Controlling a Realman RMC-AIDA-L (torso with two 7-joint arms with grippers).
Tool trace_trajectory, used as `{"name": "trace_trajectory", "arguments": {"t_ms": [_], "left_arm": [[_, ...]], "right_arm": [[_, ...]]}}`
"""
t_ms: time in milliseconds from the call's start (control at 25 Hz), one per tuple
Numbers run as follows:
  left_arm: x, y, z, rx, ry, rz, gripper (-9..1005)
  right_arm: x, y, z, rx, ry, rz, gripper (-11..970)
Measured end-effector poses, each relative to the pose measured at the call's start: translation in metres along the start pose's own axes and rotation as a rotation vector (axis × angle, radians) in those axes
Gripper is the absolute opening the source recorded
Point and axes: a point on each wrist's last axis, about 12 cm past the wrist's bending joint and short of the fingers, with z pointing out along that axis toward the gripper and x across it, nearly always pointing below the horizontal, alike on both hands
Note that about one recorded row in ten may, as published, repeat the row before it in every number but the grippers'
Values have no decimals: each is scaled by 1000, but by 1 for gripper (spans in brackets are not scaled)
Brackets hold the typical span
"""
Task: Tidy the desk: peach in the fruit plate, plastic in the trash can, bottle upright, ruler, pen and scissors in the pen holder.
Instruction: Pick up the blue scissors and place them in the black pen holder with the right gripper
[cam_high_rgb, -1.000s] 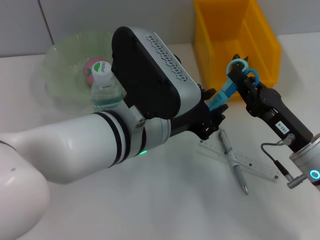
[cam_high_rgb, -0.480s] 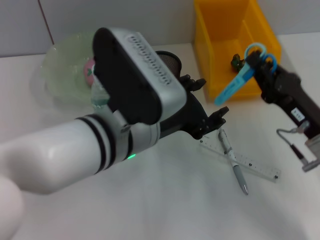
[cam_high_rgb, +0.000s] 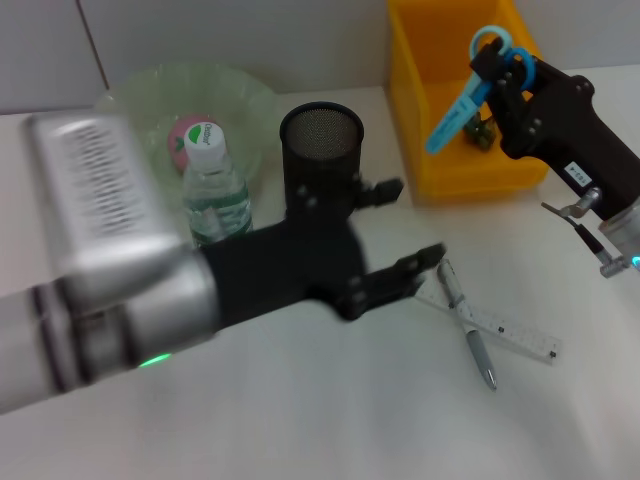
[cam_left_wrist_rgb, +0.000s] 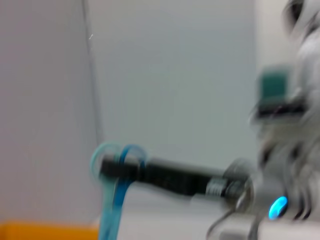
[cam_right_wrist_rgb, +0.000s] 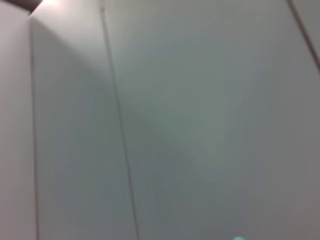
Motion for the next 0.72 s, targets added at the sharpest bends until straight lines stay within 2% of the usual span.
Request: {"name": "trace_trajectory", "arguments": {"t_ms": [120, 200, 280, 480, 720], "left_arm": [[19, 17, -29, 23, -188, -69, 662], [37, 25, -42, 0, -242, -98, 661], [62, 22, -50, -24, -226, -87, 660], [78, 17, -52, -27, -169, -78, 657], [94, 10, -57, -35, -115, -86, 657]], "right_arm": [[1, -3, 8, -15, 30, -30, 88], [1, -4, 14, -19, 44, -47, 88], [2, -4, 25, -35, 58, -79, 88], [9, 0, 43, -53, 94, -111, 89], [18, 11, 68, -82, 125, -215, 88]]}}
